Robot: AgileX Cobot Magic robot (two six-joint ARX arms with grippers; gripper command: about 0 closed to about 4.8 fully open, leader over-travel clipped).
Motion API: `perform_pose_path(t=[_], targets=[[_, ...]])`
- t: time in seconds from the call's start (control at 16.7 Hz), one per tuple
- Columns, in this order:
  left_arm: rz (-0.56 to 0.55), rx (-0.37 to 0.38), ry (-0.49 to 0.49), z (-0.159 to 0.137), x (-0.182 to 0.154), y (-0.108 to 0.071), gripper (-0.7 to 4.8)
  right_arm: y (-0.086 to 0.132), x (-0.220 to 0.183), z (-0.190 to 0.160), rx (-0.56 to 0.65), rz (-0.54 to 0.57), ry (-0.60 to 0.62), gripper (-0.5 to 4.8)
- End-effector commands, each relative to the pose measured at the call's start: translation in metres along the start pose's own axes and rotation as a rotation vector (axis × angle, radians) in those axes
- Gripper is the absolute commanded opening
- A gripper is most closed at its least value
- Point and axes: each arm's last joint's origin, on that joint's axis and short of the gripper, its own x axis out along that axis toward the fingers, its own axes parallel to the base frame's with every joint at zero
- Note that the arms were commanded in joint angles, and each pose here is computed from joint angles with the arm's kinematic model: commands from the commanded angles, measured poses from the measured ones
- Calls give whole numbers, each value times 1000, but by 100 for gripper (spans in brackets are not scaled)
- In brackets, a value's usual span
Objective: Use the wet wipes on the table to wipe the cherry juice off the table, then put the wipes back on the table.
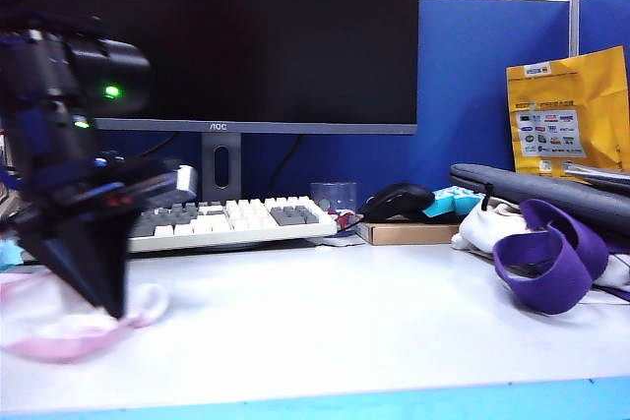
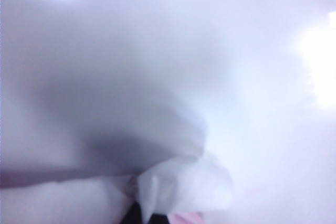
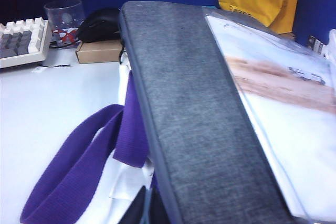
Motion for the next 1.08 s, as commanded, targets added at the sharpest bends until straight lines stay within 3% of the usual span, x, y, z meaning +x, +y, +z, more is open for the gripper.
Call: perform_pose_path(t=[0.06,0.18,0.24,0.42,0.54,0.66,0.72,1.08], targets=[[53,3,19,2,3,-8,-4,0,0,1,-3,0,-11,-1],[51,1,28,5,-9,-11,105,0,0,1,-3,0,-11,-1],[52,3,22,6,-16,-13,131,0,0,1,-3,0,-11,-1],[102,6,7,2,-37,-18,131,0,0,1,-3,0,-11,-1],[187,3,19,-1,-41,-15,132,0,0,1,-3,0,-11,-1],[341,-5,32,-3,-44,-9,185,0,0,1,-3,0,-11,-1],[373,-4,11,-1,-44,-7,186,0,0,1,-3,0,-11,-1],[344,-6,-50,10,-33,-4,185,0,0,1,-3,0,-11,-1]])
